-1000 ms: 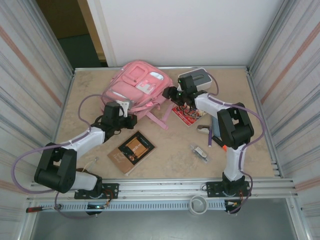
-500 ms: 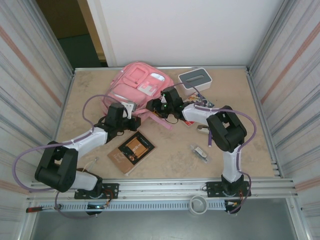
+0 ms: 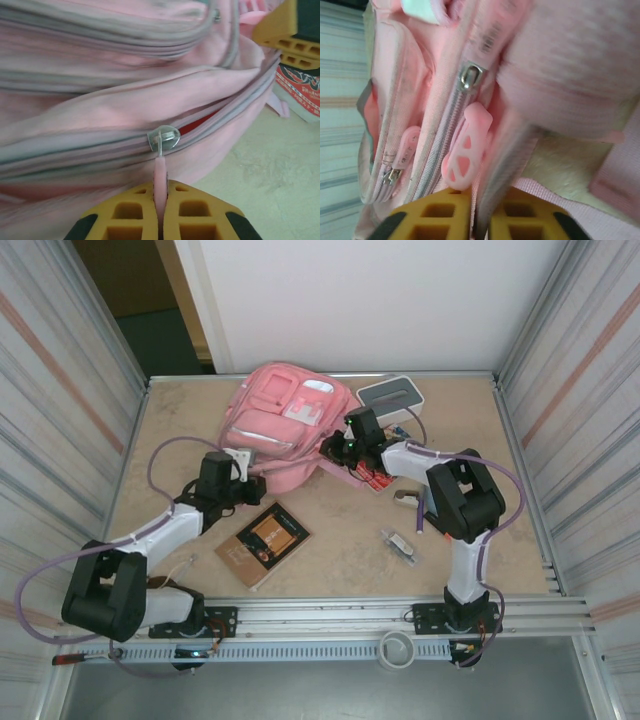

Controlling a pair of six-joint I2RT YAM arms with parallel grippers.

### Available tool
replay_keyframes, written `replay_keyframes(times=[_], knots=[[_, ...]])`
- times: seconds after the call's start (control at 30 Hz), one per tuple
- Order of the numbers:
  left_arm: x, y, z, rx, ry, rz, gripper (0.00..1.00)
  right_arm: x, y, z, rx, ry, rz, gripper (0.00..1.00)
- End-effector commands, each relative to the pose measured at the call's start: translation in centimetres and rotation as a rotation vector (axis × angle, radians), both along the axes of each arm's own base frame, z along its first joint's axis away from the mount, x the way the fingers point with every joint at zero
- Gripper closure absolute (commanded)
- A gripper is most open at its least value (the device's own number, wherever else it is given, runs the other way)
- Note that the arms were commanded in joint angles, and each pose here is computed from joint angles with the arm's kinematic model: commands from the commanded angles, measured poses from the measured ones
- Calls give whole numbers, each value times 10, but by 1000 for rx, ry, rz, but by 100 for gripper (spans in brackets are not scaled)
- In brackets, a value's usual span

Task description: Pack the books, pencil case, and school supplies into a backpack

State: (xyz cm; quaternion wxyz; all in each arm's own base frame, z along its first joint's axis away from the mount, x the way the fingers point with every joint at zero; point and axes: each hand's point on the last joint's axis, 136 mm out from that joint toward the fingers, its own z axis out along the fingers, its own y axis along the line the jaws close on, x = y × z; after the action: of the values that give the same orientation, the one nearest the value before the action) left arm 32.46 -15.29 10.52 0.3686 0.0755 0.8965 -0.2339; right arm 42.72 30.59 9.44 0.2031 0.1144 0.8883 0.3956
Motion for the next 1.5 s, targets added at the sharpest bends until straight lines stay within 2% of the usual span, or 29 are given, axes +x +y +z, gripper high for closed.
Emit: replay_keyframes(times=[0.0,0.1,0.27,0.37,0.63,0.73,0.8,1.03,1.1,1.17,1.27,1.47], knots=[[2,-5,22,-61,-50,-17,100,1,-8,39,-58,-157,101,70],[0,-15,33,-115,-48,-51,100,-15,-18,63,-211,-327,228,45],[-1,-18,43,-166,-44,-51,100,-58,-2,81,-511,-610,535,15],[0,-22,50,-212,-36,-61,100,-68,20,71,-609,-687,669,10],[0,-24,59,-236,-37,-67,100,-71,74,45,-603,-772,871,9],[0,-24,61,-243,-38,-67,100,-63,80,28,-621,-760,897,12],[-1,-24,61,-242,-37,-67,100,-58,82,18,-642,-753,905,19],[0,-13,57,-228,-27,-12,100,-50,61,9,-743,-741,872,79],[1,-5,53,-217,-25,24,100,-51,49,10,-758,-734,862,89],[3,11,46,-204,-12,90,100,-50,37,11,-761,-728,850,93],[5,31,40,-196,-6,170,100,-48,25,12,-772,-725,842,95],[3,26,46,-198,-4,138,100,-37,11,15,-817,-716,834,93]])
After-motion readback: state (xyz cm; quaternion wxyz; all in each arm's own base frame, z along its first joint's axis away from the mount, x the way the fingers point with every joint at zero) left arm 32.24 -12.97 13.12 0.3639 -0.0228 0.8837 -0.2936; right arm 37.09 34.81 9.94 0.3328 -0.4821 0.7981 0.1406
